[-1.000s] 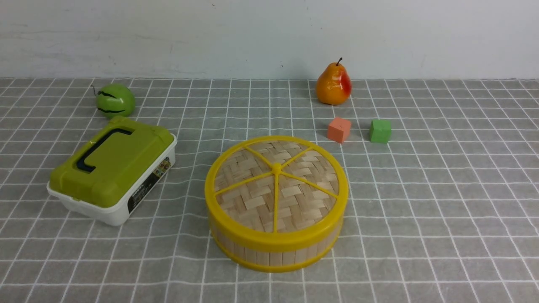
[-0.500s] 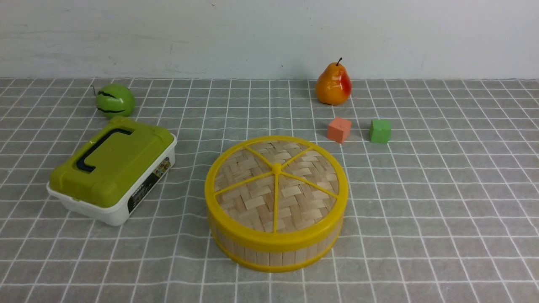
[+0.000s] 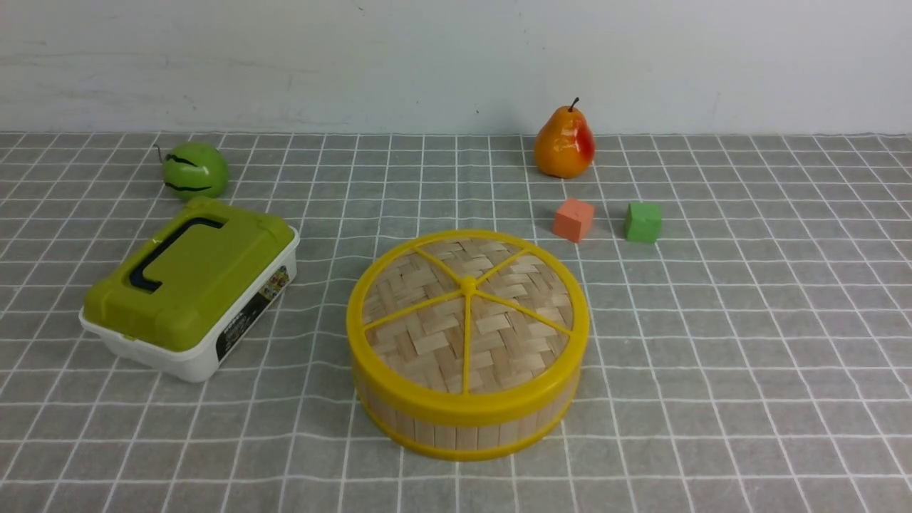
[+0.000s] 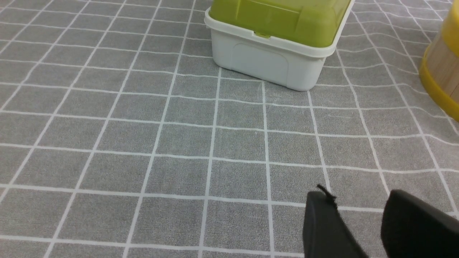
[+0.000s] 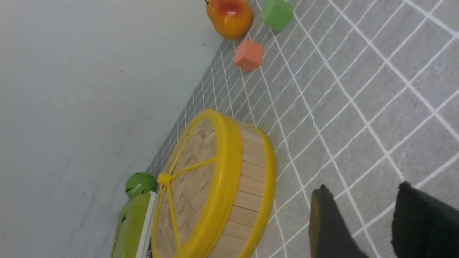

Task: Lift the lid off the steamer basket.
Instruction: Use the right arm to lift the lid of the steamer

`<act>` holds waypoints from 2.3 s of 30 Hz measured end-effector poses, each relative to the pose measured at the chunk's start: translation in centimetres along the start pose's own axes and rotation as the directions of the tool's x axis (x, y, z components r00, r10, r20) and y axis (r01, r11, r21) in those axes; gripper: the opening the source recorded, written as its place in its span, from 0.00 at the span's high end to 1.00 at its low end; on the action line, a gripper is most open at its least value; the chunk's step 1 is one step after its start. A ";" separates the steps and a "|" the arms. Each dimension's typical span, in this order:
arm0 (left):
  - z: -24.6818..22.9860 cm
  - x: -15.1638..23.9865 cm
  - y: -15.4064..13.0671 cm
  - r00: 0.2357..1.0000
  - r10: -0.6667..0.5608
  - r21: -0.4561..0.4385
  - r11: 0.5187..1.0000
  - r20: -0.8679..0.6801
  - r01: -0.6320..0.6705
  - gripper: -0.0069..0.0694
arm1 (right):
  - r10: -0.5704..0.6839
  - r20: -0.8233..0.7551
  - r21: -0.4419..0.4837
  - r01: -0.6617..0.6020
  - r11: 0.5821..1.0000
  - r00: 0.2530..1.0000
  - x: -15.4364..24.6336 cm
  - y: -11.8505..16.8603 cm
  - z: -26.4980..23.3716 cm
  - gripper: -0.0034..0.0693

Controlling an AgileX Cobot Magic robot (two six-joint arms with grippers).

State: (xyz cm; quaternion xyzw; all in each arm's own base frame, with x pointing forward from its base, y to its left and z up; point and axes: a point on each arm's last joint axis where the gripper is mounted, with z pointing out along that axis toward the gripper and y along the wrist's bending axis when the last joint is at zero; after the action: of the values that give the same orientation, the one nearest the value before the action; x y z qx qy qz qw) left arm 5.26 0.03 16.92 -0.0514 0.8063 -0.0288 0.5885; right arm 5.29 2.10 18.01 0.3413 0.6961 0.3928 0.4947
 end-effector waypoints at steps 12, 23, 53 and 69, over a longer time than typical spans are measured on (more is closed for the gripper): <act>0.0 0.0 0.0 1.000 0.000 0.000 1.000 0.000 0.000 0.60 | -0.371 0.075 -0.037 0.374 0.927 0.926 -2.3 4.6 -1.4 0.81; 0.0 0.0 0.0 1.000 0.000 0.000 1.000 0.000 0.000 0.60 | -0.772 -0.435 -0.125 0.818 0.562 0.464 -10.3 19.8 2.5 0.97; 0.0 0.0 0.0 1.000 0.000 0.000 1.000 0.000 0.000 0.60 | -0.727 -0.684 -0.430 0.838 0.335 -0.060 6.2 25.7 33.4 0.30; 0.0 0.0 0.0 1.000 0.000 0.000 1.000 0.000 0.000 0.60 | -0.647 -0.759 -0.403 0.830 0.384 -0.069 9.1 21.9 36.5 0.59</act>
State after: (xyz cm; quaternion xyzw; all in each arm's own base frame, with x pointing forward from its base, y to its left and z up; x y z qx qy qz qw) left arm 5.26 0.03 16.92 -0.0514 0.8063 -0.0288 0.5885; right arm 39.60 27.68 26.19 -0.2940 0.9341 0.0949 0.1787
